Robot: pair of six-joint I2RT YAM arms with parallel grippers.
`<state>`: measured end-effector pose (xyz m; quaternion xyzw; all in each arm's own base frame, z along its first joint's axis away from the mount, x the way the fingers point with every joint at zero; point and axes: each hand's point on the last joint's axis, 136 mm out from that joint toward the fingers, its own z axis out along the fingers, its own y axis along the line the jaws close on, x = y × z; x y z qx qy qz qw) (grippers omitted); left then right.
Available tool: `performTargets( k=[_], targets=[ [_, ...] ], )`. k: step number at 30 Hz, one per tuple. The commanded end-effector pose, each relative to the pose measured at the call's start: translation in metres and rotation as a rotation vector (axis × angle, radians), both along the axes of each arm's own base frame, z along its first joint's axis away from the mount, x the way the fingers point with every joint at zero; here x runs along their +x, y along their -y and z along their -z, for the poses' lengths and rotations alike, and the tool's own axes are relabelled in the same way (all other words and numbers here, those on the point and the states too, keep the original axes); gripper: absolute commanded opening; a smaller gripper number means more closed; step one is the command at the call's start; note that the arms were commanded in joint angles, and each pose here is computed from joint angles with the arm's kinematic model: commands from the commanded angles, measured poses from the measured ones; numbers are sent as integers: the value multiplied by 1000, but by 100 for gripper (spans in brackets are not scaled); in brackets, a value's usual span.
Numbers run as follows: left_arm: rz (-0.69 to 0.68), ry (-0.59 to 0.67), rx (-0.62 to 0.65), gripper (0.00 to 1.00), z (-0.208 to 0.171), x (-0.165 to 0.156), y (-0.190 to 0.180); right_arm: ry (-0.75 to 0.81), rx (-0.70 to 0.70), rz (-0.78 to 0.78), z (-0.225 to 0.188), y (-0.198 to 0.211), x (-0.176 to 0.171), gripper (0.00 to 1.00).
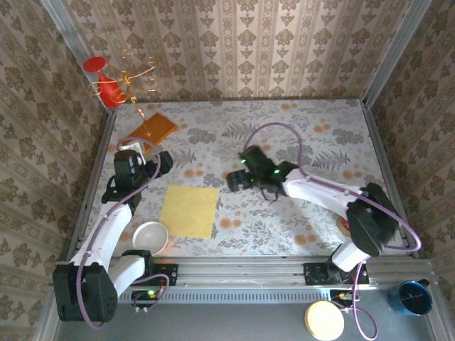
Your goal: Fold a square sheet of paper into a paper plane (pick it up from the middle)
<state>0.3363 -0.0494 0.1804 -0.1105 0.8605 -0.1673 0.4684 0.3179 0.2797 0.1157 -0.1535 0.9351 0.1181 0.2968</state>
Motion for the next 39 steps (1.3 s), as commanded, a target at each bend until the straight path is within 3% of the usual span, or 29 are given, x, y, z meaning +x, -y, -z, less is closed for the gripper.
performTargets(
  k=[1,6,11,21,27,39],
  targets=[
    [-25,-11,-8,100,3,-4,-3,-24,-167,-82,20,-16,-18,100],
    [-40,-21,-16,100,7,-5,-7,-30,-273,-201,41,-59,-34,100],
    [-54,-40,-14,100,13,-7,-10,-77,-387,-277,65,-76,-46,100],
    [-76,-67,-25,100,20,-5,-16,-83,-549,-291,91,-75,-36,100],
    [-48,-89,-37,100,22,-2,-11,-95,-640,-270,102,-44,-28,98],
    [72,-165,-17,100,33,8,20,-176,-749,-44,103,96,-15,95]
  ],
)
